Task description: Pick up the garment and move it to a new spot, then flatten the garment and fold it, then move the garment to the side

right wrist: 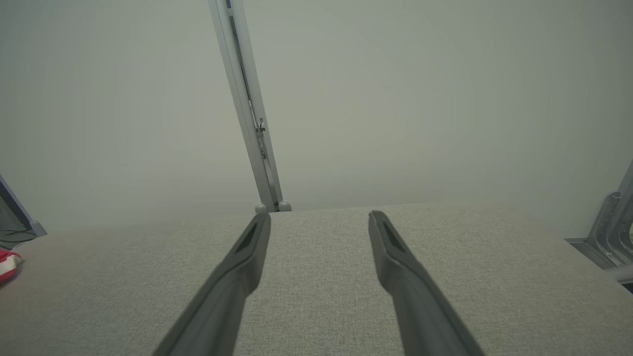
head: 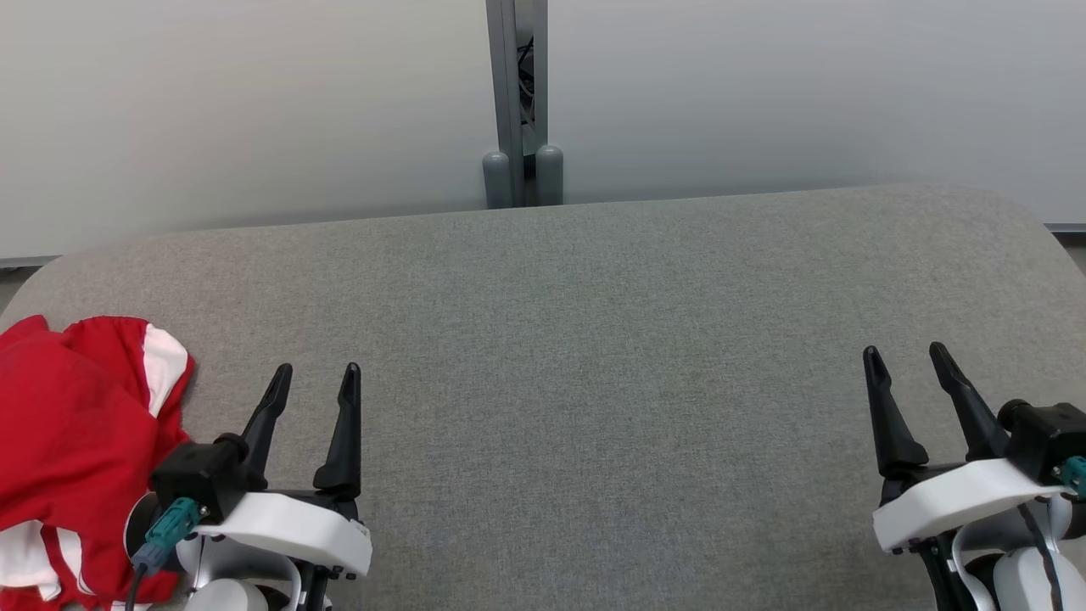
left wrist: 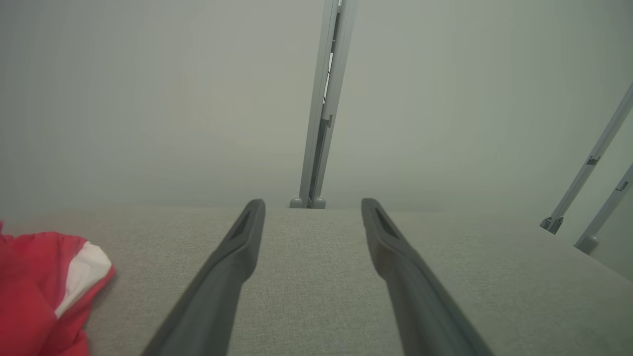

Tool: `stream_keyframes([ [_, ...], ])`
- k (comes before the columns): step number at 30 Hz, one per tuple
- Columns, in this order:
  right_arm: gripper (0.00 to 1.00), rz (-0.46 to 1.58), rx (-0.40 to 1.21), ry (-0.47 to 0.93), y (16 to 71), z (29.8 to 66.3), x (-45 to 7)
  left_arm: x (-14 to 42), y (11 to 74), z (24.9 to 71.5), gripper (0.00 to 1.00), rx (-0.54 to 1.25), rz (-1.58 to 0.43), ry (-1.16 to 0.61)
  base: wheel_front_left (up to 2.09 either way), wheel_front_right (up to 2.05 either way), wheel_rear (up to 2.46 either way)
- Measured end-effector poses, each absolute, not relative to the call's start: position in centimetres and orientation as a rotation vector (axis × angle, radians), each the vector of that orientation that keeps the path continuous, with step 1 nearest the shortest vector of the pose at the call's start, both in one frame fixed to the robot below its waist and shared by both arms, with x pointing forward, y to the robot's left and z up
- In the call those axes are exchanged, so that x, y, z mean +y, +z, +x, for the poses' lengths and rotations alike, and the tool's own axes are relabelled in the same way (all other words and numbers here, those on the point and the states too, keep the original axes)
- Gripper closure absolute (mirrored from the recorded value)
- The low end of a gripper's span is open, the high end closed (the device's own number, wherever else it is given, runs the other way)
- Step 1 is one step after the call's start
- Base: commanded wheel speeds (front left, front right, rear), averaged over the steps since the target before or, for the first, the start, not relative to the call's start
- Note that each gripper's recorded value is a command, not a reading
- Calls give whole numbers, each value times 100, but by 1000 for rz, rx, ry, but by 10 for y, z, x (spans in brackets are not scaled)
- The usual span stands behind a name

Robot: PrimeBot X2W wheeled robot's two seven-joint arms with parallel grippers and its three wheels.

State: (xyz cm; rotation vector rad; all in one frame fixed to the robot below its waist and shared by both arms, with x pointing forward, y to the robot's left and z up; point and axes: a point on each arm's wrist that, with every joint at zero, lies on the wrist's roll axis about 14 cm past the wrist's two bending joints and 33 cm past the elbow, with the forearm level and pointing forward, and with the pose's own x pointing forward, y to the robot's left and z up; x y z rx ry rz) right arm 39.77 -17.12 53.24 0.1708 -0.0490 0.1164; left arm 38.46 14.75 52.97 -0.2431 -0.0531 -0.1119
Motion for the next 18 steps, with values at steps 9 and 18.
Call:
stream_keyframes([
  [9,0,156,-41,123,526,391,-164,154,525,381,0,-30,-193,-87,0,0,0],
  [18,0,158,-56,124,527,386,-162,158,525,378,0,-29,-143,-71,0,0,0],
])
